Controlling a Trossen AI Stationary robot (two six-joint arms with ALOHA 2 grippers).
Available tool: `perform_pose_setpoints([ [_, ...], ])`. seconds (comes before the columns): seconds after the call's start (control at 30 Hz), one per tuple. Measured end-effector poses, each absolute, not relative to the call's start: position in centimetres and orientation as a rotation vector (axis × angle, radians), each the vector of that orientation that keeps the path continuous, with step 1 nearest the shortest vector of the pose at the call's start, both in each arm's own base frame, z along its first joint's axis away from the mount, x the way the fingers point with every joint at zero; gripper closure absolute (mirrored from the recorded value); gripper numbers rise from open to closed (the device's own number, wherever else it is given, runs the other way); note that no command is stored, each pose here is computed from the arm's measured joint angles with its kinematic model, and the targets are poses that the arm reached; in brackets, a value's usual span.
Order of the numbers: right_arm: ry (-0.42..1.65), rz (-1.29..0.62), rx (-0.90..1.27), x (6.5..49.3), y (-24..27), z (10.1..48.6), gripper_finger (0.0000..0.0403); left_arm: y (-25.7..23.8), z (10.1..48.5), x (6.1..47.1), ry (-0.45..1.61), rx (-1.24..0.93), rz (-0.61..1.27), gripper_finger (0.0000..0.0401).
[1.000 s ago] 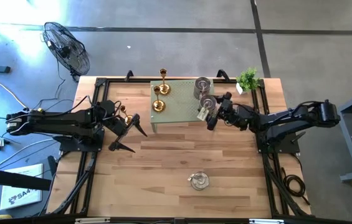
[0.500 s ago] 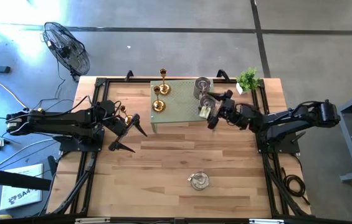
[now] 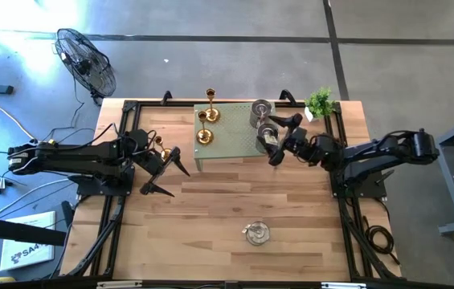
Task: Pick & Place candle stick holders
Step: Put the left silver scented candle on the shelf, then put the gold candle holder on the shelf
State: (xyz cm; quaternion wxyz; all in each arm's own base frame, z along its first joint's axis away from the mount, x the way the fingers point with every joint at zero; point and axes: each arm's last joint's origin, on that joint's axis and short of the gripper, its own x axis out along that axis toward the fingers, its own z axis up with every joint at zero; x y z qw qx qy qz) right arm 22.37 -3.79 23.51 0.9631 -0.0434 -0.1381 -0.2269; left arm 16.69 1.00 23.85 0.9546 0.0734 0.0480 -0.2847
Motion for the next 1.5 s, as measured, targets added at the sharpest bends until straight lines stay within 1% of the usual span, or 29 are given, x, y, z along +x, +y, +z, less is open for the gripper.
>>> perform_pose_setpoints([
  [0.27, -0.330, -0.426, -0.149, 23.3, -3.7, 25.8, 0.0003, 1.0, 23.8, 16.7, 0.098, 0.149, -0.578, 0.0013],
  [0.4, -0.318, -0.416, -0.191, 24.0, -3.2, 27.1, 0.0003, 1.0, 23.8, 16.7, 0.099, 0.145, -0.578, 0.0013],
  [0.6, -0.249, -0.357, -0.230, 25.6, -1.6, 29.1, 0.0003, 1.0, 23.8, 16.7, 0.100, 0.140, -0.578, 0.0013],
  [0.8, -0.119, -0.351, -0.236, 26.6, 0.7, 30.6, 0.0003, 0.9, 24.3, 16.3, 0.093, 0.091, -0.570, 0.0013],
  [1.0, -0.097, -0.326, -0.247, 26.7, 3.2, 31.8, 0.0003, 0.8, 26.3, 15.5, 0.078, 0.064, -0.568, 0.0013],
  [1.17, -0.085, -0.332, -0.279, 26.3, 5.1, 31.9, 0.0003, 0.6, 27.9, 14.5, 0.090, 0.054, -0.570, 0.0013],
  [1.33, -0.051, -0.363, -0.279, 25.9, 6.4, 31.5, 0.0003, 0.4, 29.7, 13.2, 0.187, -0.029, -0.557, 0.0013],
  [1.5, -0.025, -0.361, -0.269, 25.6, 7.3, 31.2, 0.0003, 0.4, 31.4, 11.7, 0.297, -0.061, -0.453, 0.0013],
])
